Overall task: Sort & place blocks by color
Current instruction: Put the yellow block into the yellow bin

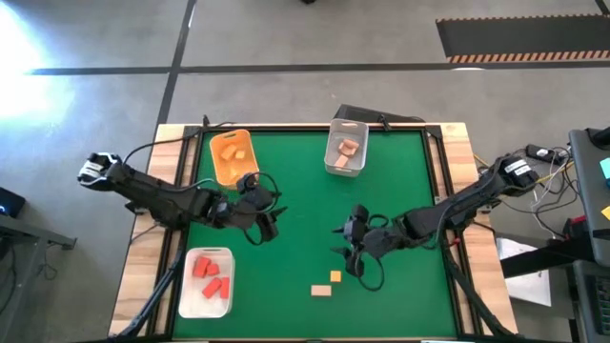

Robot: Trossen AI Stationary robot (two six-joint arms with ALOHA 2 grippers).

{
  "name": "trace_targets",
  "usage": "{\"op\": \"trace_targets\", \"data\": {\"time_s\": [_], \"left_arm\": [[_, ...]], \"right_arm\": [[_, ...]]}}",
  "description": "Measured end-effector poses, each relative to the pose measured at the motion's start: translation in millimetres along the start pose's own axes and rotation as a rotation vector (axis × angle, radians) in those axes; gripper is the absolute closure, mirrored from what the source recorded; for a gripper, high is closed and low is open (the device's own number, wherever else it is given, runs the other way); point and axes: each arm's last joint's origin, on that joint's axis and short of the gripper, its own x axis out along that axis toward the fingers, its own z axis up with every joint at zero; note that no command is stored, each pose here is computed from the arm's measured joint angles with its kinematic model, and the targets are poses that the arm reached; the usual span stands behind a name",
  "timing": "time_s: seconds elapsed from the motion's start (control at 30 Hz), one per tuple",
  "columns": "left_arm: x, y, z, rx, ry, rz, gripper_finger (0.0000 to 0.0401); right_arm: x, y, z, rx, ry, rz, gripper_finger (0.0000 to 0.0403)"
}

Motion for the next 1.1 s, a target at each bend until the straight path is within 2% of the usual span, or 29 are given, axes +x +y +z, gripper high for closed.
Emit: {"op": "trace_targets", "data": {"time_s": [0.27, 0.6, 0.8, 1.1], "left_arm": [[-4.5, -13.0, -8.6, -0.010, -0.048, -0.070, 0.0218], [-3.2, -14.1, -14.2, 0.040, -0.056, -0.077, 0.0218], [-3.1, -14.0, -14.3, 0.083, -0.058, -0.075, 0.0218], [-3.1, -14.0, -14.3, 0.144, -0.060, -0.074, 0.0218]], "right_arm": [[7.5, 43.2, -0.5, -0.068, 0.164, 0.009, 0.0170], [30.4, 83.5, -24.0, -0.088, 0.454, -0.135, 0.0170], [36.4, 98.7, -34.2, -0.046, 0.505, -0.113, 0.0165], [31.4, 106.7, -42.0, -0.066, 0.505, -0.096, 0.0110]]}}
